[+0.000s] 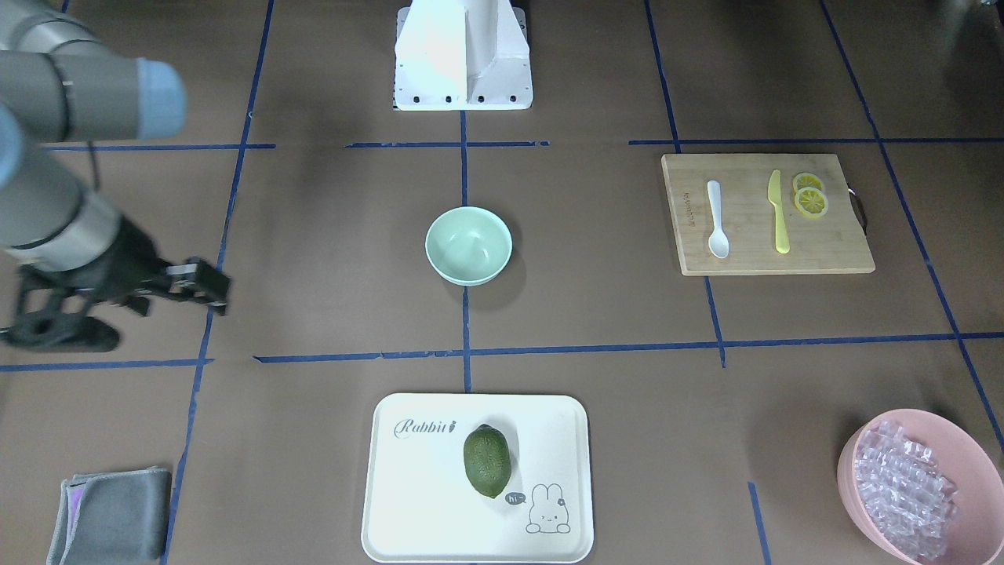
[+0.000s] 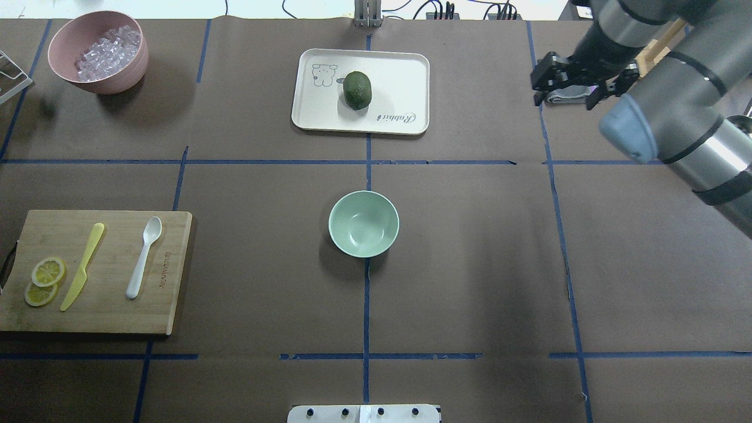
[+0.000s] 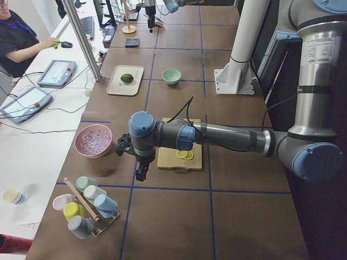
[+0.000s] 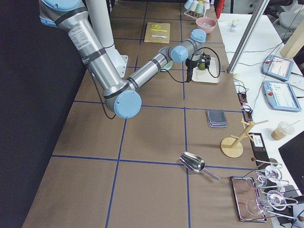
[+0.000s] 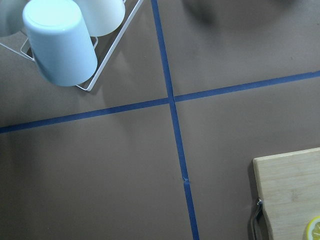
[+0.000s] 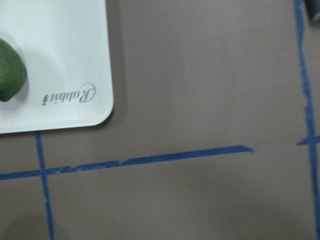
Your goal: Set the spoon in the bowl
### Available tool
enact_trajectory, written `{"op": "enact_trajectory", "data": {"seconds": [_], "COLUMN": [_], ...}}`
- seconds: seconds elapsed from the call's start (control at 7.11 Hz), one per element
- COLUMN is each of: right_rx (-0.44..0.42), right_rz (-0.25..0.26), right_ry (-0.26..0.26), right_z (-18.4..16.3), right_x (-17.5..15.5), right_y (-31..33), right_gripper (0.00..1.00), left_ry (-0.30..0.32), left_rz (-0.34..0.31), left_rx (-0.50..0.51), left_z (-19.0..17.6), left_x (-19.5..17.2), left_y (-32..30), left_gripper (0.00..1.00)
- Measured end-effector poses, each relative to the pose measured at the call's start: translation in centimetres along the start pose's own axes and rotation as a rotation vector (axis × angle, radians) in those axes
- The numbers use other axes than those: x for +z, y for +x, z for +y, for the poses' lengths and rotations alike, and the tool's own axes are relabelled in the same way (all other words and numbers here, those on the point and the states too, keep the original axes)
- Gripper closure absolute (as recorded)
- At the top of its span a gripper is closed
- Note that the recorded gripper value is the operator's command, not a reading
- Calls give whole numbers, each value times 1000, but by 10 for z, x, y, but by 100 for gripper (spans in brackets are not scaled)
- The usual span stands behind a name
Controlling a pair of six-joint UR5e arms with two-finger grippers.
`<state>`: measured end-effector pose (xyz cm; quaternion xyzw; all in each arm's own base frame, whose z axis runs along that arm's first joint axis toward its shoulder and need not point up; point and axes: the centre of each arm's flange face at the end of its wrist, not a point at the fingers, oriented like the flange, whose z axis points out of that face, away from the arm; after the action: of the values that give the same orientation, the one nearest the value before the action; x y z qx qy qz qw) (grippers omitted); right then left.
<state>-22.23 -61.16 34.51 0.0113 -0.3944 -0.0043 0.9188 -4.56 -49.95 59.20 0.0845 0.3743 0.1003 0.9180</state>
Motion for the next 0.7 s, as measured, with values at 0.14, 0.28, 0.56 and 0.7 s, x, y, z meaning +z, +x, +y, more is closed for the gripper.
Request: {"op": "enact_trajectory", "data": {"seconds": [0.14, 0.28, 0.56, 0.7], "right_rx": [-97, -170, -241, -234], "right_rz": [47, 76, 101, 105], "right_ry": [-9, -22, -48, -65], "right_z": [0, 12, 65, 106], "right_x": [-9, -16, -25, -21], "right_y": [90, 170, 310, 364], "right_gripper": [0, 0, 0, 0], "left_ry": [4, 7, 27, 31], "left_rz": [2, 4, 3, 5], "left_rx": [14, 21, 57, 76], "left_z": [-5, -8, -12, -15], "left_x": [0, 0, -6, -6], "left_y": [4, 6, 18, 29], "left_gripper": [0, 0, 0, 0]}}
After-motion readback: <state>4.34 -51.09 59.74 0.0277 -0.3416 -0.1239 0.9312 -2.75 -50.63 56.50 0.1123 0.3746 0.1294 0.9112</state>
